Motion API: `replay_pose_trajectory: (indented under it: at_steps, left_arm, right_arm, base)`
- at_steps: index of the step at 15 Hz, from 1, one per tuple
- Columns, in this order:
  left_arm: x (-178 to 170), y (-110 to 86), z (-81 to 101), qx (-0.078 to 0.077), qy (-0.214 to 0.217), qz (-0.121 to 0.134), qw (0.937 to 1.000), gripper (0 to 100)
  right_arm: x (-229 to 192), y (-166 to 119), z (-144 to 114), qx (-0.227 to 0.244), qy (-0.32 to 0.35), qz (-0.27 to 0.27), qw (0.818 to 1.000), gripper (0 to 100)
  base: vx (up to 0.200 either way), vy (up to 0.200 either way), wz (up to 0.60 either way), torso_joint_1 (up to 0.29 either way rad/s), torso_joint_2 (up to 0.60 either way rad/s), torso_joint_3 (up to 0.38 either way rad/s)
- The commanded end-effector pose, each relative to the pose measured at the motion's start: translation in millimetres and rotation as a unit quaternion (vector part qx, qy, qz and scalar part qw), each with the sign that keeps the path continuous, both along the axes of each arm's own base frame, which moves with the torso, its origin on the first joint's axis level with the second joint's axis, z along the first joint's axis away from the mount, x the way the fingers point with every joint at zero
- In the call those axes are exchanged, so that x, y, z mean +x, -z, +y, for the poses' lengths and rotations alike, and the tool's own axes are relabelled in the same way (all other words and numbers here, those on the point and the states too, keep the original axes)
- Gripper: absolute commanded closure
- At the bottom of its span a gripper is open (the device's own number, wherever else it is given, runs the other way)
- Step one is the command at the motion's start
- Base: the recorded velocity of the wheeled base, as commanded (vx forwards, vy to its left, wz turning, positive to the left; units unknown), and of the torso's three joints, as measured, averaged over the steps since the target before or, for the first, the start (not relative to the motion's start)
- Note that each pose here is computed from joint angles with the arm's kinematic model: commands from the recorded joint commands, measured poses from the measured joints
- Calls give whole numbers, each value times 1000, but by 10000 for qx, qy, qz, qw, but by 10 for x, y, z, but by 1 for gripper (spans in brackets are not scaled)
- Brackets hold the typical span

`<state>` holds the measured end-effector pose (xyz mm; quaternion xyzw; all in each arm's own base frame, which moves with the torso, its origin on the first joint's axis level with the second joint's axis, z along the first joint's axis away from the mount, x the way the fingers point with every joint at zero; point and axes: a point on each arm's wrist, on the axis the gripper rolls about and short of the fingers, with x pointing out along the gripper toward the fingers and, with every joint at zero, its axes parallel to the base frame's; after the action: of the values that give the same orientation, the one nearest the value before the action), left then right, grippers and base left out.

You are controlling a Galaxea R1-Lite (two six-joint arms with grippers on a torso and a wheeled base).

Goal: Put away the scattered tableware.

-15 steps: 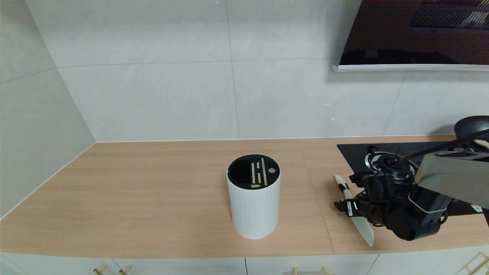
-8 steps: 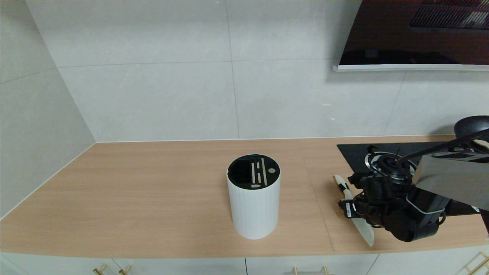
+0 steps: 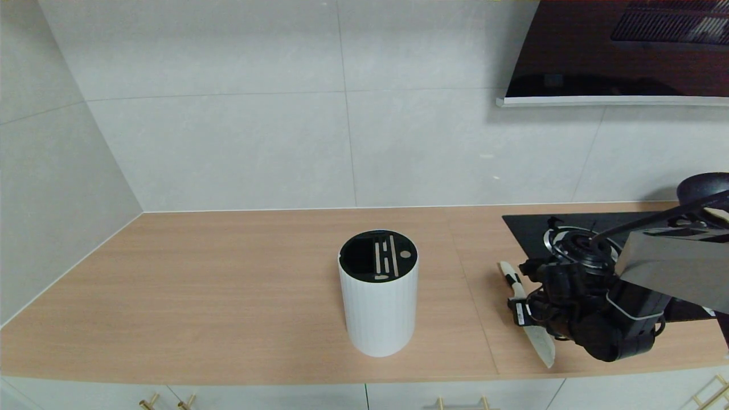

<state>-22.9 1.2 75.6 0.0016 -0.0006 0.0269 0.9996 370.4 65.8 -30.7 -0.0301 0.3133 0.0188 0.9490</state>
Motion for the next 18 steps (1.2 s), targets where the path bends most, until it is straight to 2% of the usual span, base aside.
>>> replay_pose_trajectory:
  at_steps: [1,2,3,4,5,6,7,8,9,10,11,13,14,15,16,17,18]
  left_arm:
    - [0,-1,0,7,1,-1,10000,0]
    - [0,-1,0,53,1,2,10000,0]
    - [-2,-16,1,168,-31,-38,9998,0]
    - [-31,-140,7,253,-163,-367,9989,0]
    - [-100,-349,8,244,-203,-764,9966,0]
    - [-145,-552,2,256,24,-839,9961,0]
    - [-130,-675,-5,270,258,-669,9971,0]
    - [-1,-1000,-21,246,586,-179,9978,0]
    - [209,-1283,-27,185,677,126,9975,0]
    - [448,-1512,-31,170,689,386,9967,0]
    - [706,-1709,-35,157,708,608,9955,0]
    - [1196,-1883,-64,121,818,1065,9909,0]
    - [1478,-1946,-122,22,995,1281,9868,0]
    - [1682,-1984,-223,-198,1247,1352,9827,0]
    - [1850,-2028,-379,-665,1578,1271,9770,0]
    - [1970,-2055,-563,-1224,1938,1174,9663,0]
    - [2088,-2065,-786,-1834,2349,1064,9486,0]
  right_arm:
    - [-28,-345,-7,46,62,-477,9988,100]
    - [-84,-557,0,85,36,-703,9975,100]
    - [-140,-785,57,144,-48,-980,9951,100]
    - [-217,-1016,96,210,-112,-1240,9920,100]
    - [-322,-1250,106,249,-167,-1402,9897,100]
    - [-416,-1528,132,294,-240,-1540,9873,100]
    - [-461,-1729,153,335,-305,-1639,9854,100]
    - [-562,-2180,241,421,-475,-1860,9805,100]
    - [-649,-2462,328,507,-634,-2034,9757,100]
    - [-716,-2628,419,563,-790,-2112,9726,100]
    - [-803,-2760,513,629,-952,-2218,9684,100]
    - [-958,-2824,610,745,-1181,-2288,9634,100]
    - [-1061,-2780,667,856,-1304,-2186,9633,100]
    - [-1117,-2753,744,891,-1437,-2128,9624,100]
    - [-1174,-2767,820,940,-1588,-2133,9594,100]
    - [-1219,-2776,882,987,-1706,-2131,9569,100]
    - [-1306,-2756,1023,1053,-1952,-2064,9530,100]
  base:
    - [0,0,0,0,0,0]
    - [0,0,0,0,0,0]
    - [0,0,0,0,0,0]
    - [0,0,0,0,0,0]
    - [0,0,0,0,0,0]
    - [0,0,0,0,0,0]
    - [0,0,0,0,0,0]
    - [0,0,0,0,0,0]
    - [0,0,0,0,0,0]
    - [0,0,0,0,0,0]
    - [0,0,0,0,0,0]
    - [0,0,0,0,0,0]
    - [0,0,0,0,0,0]
    - [0,0,0,0,0,0]
    - [0,0,0,0,0,0]
    - [0,0,0,0,0,0]
    - [0,0,0,0,0,0]
